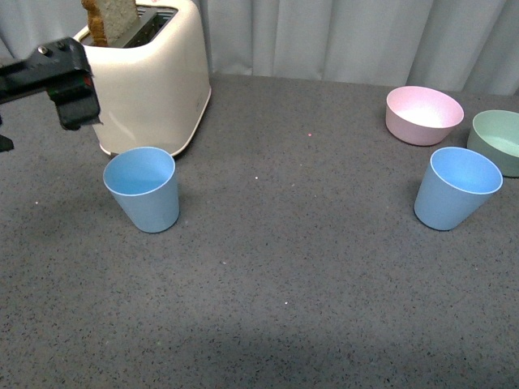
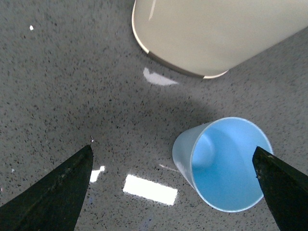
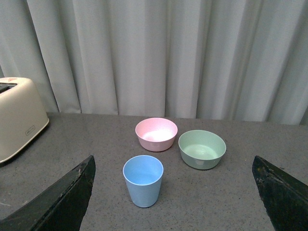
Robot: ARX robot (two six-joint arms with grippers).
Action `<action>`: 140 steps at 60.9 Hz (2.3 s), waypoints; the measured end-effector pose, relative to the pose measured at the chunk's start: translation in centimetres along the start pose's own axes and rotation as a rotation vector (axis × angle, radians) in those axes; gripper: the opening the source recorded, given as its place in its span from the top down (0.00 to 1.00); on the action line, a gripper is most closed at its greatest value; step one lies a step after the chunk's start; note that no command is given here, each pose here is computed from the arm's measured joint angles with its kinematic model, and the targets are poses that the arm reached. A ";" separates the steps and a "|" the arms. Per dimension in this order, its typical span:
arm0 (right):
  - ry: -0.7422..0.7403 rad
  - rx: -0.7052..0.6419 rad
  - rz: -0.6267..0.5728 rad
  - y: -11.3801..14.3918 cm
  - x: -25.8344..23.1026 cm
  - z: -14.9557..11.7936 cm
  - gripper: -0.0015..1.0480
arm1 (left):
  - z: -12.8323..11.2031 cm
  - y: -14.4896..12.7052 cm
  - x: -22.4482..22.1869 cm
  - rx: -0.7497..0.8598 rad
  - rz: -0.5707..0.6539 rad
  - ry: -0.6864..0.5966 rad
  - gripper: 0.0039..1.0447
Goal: Stack blue cups with both arms
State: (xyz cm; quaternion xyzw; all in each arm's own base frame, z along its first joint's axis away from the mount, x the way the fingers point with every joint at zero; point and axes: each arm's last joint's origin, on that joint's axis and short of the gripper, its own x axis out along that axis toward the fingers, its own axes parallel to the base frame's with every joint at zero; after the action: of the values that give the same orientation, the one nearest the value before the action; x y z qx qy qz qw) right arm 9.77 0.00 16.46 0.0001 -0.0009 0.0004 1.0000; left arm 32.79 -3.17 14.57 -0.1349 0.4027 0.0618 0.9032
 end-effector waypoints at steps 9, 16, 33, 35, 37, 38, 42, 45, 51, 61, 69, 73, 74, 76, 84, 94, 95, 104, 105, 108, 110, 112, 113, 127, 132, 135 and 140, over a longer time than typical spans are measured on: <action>0.000 0.000 0.000 0.0 0.0 0.0 0.09 | 0.2 -0.4 1.8 -0.016 0.008 0.095 0.06; 0.000 0.000 0.000 0.0 0.0 0.0 0.09 | 0.5 -1.0 2.6 -0.007 0.004 0.152 0.06; 0.000 0.000 0.000 0.0 0.0 0.0 0.09 | -0.2 -2.1 4.4 0.015 0.003 0.285 0.06; 0.000 0.000 0.000 0.0 0.0 0.0 0.09 | -0.3 -2.2 4.6 0.017 0.001 0.299 0.06; 0.000 0.000 0.000 0.0 0.0 0.0 0.09 | -0.5 -2.3 4.8 0.015 -0.002 0.310 0.06; 0.000 0.000 0.000 0.0 0.0 0.0 0.09 | -0.5 -2.3 4.9 0.013 -0.002 0.314 0.06; 0.000 0.000 0.000 0.0 0.0 0.0 0.09 | -0.8 -2.3 5.4 0.000 0.014 0.333 0.14; 0.000 0.000 0.000 0.0 0.0 0.0 0.09 | -0.9 -2.3 5.5 -0.006 0.018 0.341 0.21; 0.000 0.000 0.000 0.0 0.0 0.0 0.09 | -1.0 -2.2 5.6 -0.015 0.026 0.351 0.36; 0.000 0.000 0.000 0.0 0.0 0.0 0.09 | -1.0 -2.2 5.6 -0.032 0.030 0.357 0.59; 0.000 0.000 0.000 0.0 0.0 0.0 0.09 | -0.9 -2.4 5.6 -0.039 0.035 0.364 0.79; 0.000 0.000 0.000 0.0 0.0 0.0 0.09 | -0.8 -2.5 5.5 -0.041 0.036 0.367 0.90; 0.000 0.000 0.000 0.0 0.0 0.0 0.09 | -0.8 -2.5 5.5 -0.040 0.036 0.368 0.91; 0.000 0.000 0.000 0.0 0.0 0.0 0.09 | -0.7 -2.7 5.4 -0.040 0.035 0.369 0.96; 0.000 0.000 0.000 0.0 0.0 0.0 0.09 | -0.4 -3.4 5.2 -0.029 0.037 0.373 0.97; 0.000 0.000 0.000 0.0 0.0 0.0 0.09 | -0.1 -5.5 5.0 -0.009 0.034 0.379 0.97; 0.000 0.000 0.000 0.0 0.0 0.0 0.09 | 0.0 -6.0 5.0 -0.005 0.029 0.377 0.97; 0.000 0.000 0.000 0.0 0.0 0.0 0.09 | -0.5 -10.3 5.7 0.033 0.013 0.374 0.97; 0.000 0.000 0.000 0.0 0.0 0.0 0.09 | -0.6 -10.9 5.8 0.036 0.009 0.378 0.97; 0.000 0.000 0.000 0.0 0.0 0.0 0.09 | -1.1 -12.5 6.2 0.047 0.011 0.391 0.97; 0.000 0.000 0.000 0.0 0.0 0.0 0.09 | -1.3 -13.3 6.5 0.050 0.011 0.398 0.97; 0.000 0.000 0.000 0.0 0.0 0.0 0.09 | -1.6 -14.0 6.7 0.050 0.007 0.404 0.97; 0.000 0.000 0.000 0.0 0.0 0.0 0.09 | -1.6 -14.3 6.7 0.053 0.005 0.406 0.97; 0.000 0.000 0.000 0.0 0.0 0.0 0.09 | -1.8 -17.9 7.1 0.069 -0.018 0.408 0.97; 0.000 0.000 0.000 0.0 0.0 0.0 0.09 | -2.0 -18.2 7.3 0.077 -0.014 0.415 0.97; 0.000 0.000 0.000 0.0 0.0 0.0 0.09 | -2.0 -18.3 7.4 0.078 -0.008 0.417 0.97; 0.000 0.000 0.000 0.0 0.0 0.0 0.09 | -2.1 -18.3 7.4 0.073 -0.010 0.418 0.93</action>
State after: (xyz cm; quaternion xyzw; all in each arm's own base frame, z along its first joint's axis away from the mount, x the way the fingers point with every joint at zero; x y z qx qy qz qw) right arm 9.77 0.00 16.46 0.0001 -0.0009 0.0004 1.0000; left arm 40.28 -21.29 11.35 -0.1139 0.5827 0.0135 0.8046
